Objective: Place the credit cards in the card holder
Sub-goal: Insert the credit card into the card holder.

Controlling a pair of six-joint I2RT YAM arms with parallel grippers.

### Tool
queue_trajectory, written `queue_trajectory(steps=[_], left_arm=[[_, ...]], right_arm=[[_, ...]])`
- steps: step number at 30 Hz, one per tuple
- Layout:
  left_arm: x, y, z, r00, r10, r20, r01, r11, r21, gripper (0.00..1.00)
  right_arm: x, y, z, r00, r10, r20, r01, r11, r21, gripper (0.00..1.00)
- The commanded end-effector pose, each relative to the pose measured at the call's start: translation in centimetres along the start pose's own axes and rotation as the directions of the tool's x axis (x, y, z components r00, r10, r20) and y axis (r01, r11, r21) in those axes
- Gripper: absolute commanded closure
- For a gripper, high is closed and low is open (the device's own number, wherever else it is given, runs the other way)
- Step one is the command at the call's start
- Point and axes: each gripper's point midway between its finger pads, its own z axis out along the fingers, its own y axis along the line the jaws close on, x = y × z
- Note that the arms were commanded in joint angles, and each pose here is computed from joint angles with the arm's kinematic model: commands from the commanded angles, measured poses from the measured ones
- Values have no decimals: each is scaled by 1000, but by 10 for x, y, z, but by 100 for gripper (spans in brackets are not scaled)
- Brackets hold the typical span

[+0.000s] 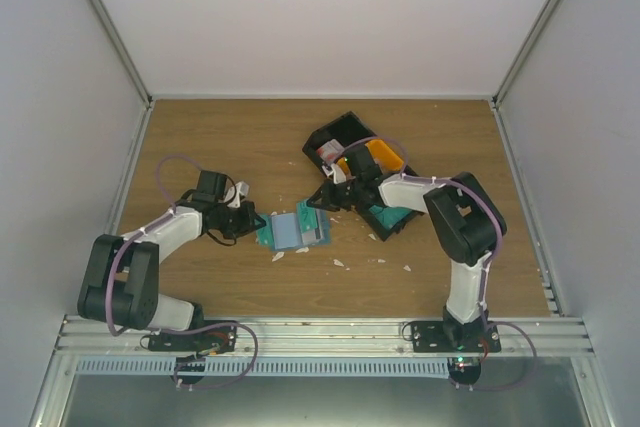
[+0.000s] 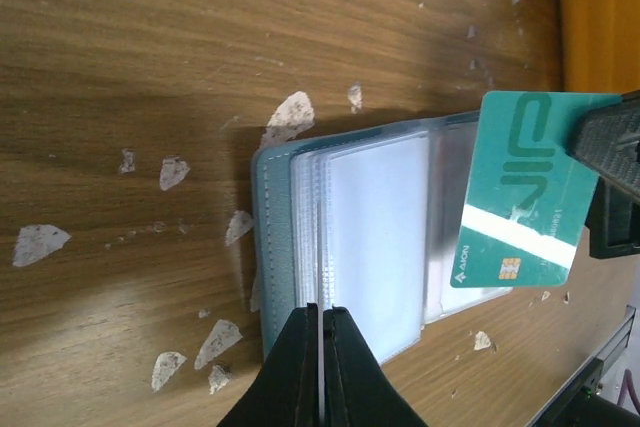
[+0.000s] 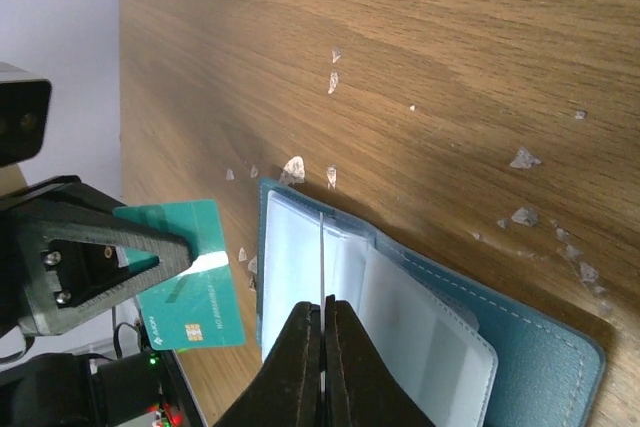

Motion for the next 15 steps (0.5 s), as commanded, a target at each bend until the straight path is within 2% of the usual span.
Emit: queue_trajectory(steps=[1, 15], left_arm=[[-1, 2, 5, 1000, -4, -11, 4, 1000, 9, 100], [7, 15, 14, 999, -40, -27, 40, 999, -10, 100]], right_arm=[[-1, 1, 8, 1000, 21, -1, -21, 999, -35, 100], [22, -10, 29, 996, 80, -42, -80, 997, -7, 100]])
